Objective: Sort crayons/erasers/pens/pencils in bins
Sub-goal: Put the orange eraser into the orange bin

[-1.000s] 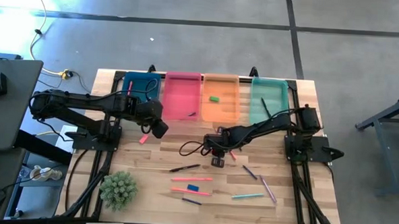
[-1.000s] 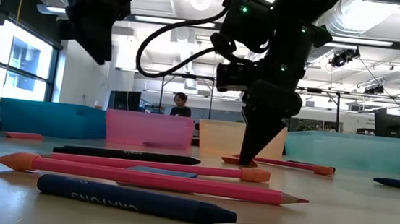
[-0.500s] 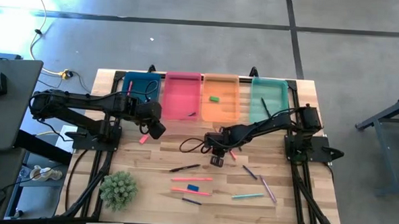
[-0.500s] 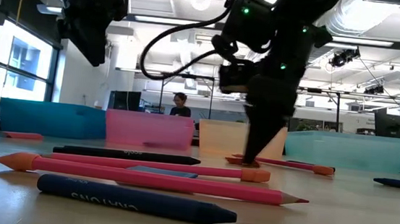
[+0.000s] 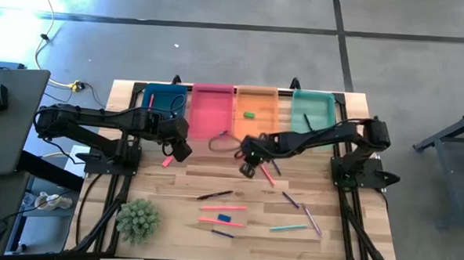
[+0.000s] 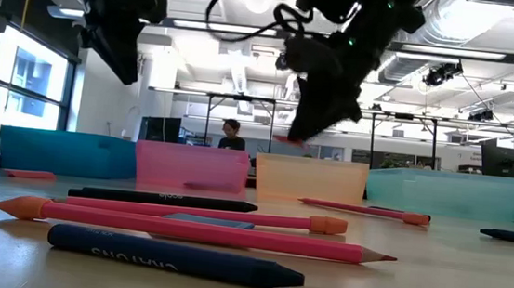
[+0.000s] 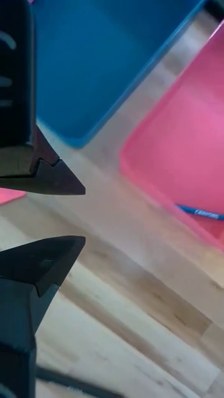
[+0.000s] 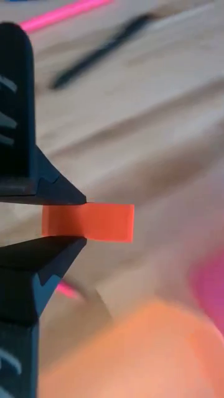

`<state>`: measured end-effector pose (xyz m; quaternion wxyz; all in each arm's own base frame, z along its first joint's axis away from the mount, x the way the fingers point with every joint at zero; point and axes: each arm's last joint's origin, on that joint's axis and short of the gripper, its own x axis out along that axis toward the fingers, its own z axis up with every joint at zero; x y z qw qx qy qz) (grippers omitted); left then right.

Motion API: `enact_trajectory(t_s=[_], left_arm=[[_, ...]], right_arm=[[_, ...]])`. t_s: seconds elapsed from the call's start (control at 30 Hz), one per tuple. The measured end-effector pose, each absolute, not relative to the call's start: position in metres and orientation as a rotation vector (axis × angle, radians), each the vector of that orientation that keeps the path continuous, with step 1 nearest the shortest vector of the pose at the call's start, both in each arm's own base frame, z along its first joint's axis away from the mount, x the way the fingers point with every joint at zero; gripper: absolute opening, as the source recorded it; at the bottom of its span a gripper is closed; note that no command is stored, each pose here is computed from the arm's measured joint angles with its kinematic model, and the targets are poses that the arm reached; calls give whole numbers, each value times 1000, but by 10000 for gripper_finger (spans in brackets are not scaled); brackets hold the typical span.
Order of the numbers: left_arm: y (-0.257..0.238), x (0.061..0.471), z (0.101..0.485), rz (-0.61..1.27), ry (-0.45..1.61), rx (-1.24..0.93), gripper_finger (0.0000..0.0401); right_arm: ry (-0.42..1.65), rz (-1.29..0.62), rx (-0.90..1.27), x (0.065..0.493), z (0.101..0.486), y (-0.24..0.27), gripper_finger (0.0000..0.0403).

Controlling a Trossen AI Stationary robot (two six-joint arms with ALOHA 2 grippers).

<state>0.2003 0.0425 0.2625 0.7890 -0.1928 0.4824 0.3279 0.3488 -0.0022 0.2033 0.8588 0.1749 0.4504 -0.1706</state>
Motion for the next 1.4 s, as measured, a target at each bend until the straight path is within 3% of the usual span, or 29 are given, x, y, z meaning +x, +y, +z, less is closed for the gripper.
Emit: enact_trajectory(t_s=[0.33, 0.57, 0.87, 1.4], left_arm=[[46, 211, 269, 669, 928, -305, 103], [46, 213, 270, 652, 913, -293, 103], [45, 214, 269, 669, 892, -393, 103], [44, 214, 269, 701, 859, -545, 103]], right_arm=[[730, -581, 429, 336, 239, -65, 55], [720, -666, 438, 327, 241, -99, 55], [853, -669, 424, 323, 215, -126, 55], [1034, -585, 412, 325, 180, -131, 55]])
